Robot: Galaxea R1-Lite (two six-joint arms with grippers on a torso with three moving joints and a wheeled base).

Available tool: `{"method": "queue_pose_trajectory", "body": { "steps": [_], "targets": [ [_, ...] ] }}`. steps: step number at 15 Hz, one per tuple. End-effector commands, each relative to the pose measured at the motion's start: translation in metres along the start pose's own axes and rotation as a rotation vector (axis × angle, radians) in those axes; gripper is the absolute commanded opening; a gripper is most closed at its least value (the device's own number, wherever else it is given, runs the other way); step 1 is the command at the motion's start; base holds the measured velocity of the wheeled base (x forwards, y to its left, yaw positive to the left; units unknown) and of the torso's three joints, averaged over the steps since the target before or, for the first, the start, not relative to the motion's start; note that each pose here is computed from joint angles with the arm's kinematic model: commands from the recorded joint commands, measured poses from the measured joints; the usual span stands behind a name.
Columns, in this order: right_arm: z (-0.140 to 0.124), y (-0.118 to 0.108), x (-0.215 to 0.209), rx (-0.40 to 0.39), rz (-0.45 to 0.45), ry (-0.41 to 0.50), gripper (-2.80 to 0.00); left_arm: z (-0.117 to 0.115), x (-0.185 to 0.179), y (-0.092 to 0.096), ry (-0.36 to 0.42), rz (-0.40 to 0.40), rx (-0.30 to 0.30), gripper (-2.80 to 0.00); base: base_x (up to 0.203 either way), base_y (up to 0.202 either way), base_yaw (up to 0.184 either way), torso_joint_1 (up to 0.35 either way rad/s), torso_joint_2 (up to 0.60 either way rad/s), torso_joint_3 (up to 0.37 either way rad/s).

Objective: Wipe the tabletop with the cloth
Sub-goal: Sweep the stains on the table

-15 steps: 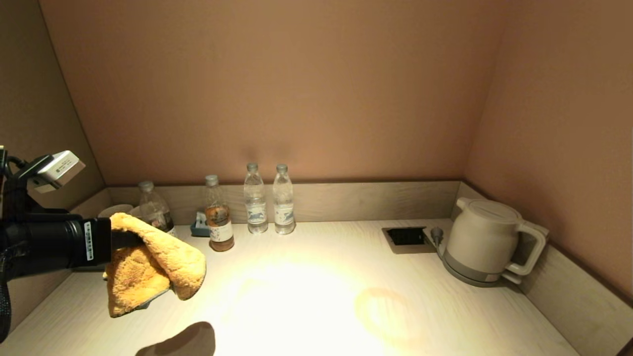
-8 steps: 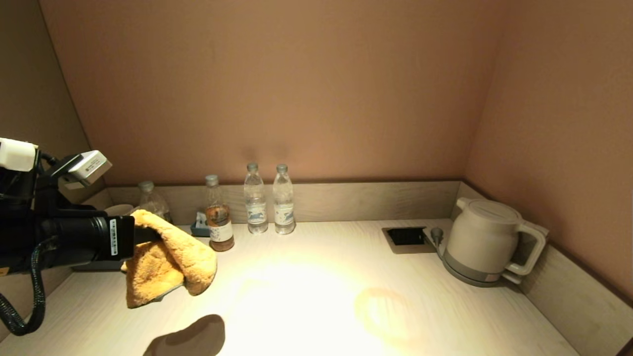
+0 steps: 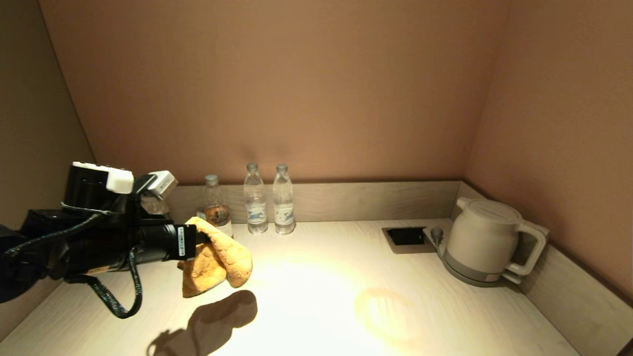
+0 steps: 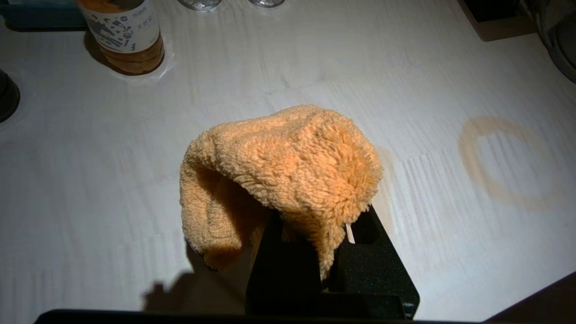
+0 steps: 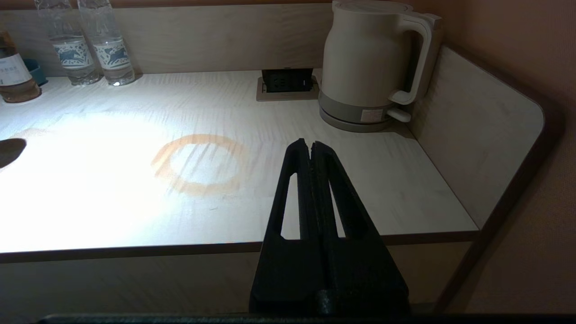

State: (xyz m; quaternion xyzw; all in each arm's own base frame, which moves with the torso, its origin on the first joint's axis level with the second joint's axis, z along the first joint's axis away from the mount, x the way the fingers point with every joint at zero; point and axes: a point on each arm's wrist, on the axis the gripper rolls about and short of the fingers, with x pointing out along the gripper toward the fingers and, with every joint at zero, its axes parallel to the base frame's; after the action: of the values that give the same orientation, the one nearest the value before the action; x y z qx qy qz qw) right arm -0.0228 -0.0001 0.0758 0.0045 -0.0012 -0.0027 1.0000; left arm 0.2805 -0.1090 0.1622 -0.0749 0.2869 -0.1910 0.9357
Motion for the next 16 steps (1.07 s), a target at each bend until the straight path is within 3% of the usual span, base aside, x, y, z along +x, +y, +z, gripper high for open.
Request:
{"method": "queue_pose_trajectory", "body": {
  "steps": [1,8,16],
  "targets": [
    [0.0,0.0,0.0,0.0,0.001,-0.001,-2.8,-0.024,0.047,0.009,0.097,0.02,-0.008,-2.8,0.0,0.0,0.0,0.0,0.0,0.0],
    [0.0,0.0,0.0,0.0,0.001,-0.001,-2.8,-0.034,0.09,0.015,0.079,0.064,0.001,-2.8,0.0,0.0,0.0,0.0,0.0,0.0],
    [0.0,0.0,0.0,0.0,0.001,-0.001,-2.8,-0.048,0.127,0.017,0.131,0.073,0.007,-2.8,0.0,0.0,0.0,0.0,0.0,0.0]
  ]
}}
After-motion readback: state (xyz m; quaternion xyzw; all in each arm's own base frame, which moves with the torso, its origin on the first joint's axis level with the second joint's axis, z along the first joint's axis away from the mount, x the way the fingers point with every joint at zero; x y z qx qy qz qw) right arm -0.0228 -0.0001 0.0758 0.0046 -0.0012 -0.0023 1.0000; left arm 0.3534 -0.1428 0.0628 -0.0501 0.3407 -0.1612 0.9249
